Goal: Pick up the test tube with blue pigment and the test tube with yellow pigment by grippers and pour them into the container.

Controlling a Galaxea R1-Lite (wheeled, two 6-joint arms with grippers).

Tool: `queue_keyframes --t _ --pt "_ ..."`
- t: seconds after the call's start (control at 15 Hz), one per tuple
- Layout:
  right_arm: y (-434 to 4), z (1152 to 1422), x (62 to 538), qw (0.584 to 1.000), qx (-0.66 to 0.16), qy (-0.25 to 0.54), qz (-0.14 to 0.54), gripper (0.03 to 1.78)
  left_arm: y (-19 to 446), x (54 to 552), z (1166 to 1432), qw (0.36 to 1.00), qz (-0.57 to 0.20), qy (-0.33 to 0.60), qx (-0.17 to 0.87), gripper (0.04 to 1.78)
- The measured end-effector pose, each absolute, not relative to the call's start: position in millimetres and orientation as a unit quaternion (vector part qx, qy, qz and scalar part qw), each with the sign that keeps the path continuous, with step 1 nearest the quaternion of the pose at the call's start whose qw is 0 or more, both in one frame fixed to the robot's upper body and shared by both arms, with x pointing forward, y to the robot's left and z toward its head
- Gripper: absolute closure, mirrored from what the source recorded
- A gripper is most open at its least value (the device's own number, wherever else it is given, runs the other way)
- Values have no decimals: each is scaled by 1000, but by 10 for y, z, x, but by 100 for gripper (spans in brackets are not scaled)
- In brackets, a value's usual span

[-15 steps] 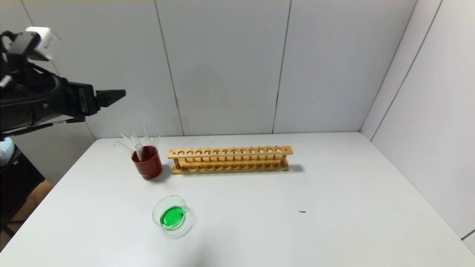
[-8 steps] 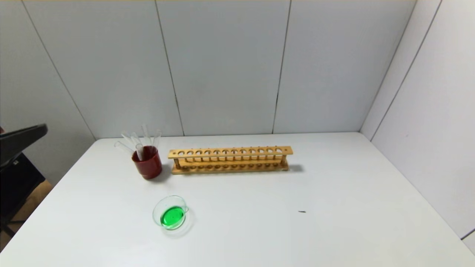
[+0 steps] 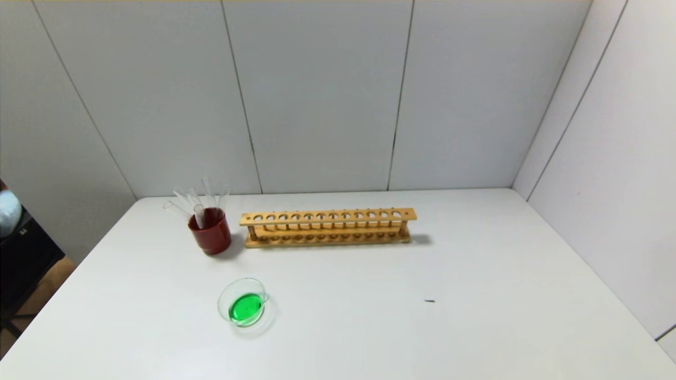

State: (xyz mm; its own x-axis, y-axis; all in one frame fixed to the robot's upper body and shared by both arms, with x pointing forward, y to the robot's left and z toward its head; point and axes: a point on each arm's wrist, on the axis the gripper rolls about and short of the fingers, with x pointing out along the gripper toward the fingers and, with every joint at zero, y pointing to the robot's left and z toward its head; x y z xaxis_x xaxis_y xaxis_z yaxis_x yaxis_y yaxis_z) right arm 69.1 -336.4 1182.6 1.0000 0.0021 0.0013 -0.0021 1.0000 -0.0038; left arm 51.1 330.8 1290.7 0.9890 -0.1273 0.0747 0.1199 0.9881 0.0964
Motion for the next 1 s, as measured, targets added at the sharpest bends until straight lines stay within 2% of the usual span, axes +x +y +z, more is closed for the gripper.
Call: queue_keyframes --t 0.2,0.53,0.73,1.0 --pt "-3364 11826 691 1000 -2 -1 1 6 3314 484 12436 998 -44 -25 41 7" --pt "-3364 11826 691 1000 -2 -1 1 6 3323 653 11963 999 -25 -25 12 7" --pt "-3364 11826 691 1000 -2 -1 1 6 3335 683 11854 1000 3 -7 22 7" --pt "-3364 11826 691 1000 -2 -1 1 6 3326 653 11811 998 -19 40 41 7"
